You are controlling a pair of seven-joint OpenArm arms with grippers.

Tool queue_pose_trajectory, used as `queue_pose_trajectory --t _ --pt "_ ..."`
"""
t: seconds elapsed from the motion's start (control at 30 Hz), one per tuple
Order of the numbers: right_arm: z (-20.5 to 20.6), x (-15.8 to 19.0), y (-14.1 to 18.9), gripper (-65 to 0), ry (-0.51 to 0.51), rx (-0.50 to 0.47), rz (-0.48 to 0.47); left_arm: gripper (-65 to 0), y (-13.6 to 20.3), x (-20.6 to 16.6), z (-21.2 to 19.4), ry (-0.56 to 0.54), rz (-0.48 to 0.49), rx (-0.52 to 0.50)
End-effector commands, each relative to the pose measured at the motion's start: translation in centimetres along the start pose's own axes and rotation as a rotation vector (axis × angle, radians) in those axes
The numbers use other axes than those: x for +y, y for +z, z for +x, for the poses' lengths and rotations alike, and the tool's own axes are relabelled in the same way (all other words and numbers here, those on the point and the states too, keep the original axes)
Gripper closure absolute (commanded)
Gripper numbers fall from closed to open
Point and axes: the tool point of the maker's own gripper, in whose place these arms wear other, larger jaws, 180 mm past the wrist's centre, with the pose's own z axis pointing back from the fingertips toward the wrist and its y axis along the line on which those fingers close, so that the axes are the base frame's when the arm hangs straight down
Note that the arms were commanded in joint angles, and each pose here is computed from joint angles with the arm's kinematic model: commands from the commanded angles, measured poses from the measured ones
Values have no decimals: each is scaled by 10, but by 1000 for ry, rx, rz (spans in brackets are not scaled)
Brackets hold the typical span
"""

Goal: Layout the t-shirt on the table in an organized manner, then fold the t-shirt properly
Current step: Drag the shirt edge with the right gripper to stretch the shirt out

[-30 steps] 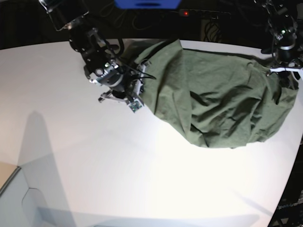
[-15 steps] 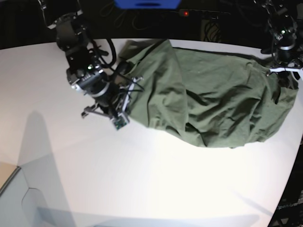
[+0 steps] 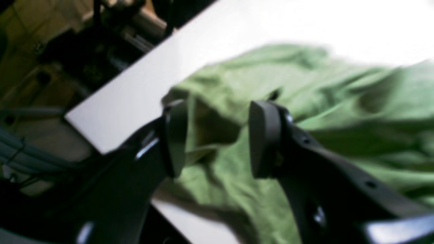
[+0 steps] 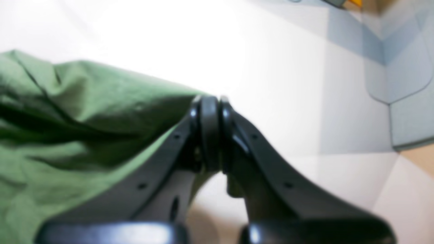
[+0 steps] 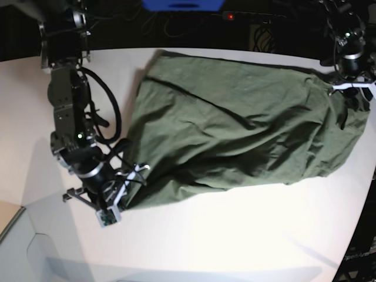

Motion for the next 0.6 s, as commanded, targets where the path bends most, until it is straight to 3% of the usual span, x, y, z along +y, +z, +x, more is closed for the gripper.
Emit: queue_pose_trajectory --t 0.0,0.13,0.3,0.43,0.57 --pt "38 -21 2 0 21 -105 -50 -284 6 -1 25 -14 -8 -81" --pt "84 -46 -1 0 30 -185 -99 -284 19 -14 50 1 -30 -152" --pt "125 -105 6 0 -47 -261 -213 -284 23 -17 52 19 -27 -159" --pt "92 -120 -19 -5 -89 -143 -219 -284 24 -15 47 10 -24 -145" --pt "26 -118 -43 -127 -114 24 -199 -284 23 -16 50 14 -27 -154"
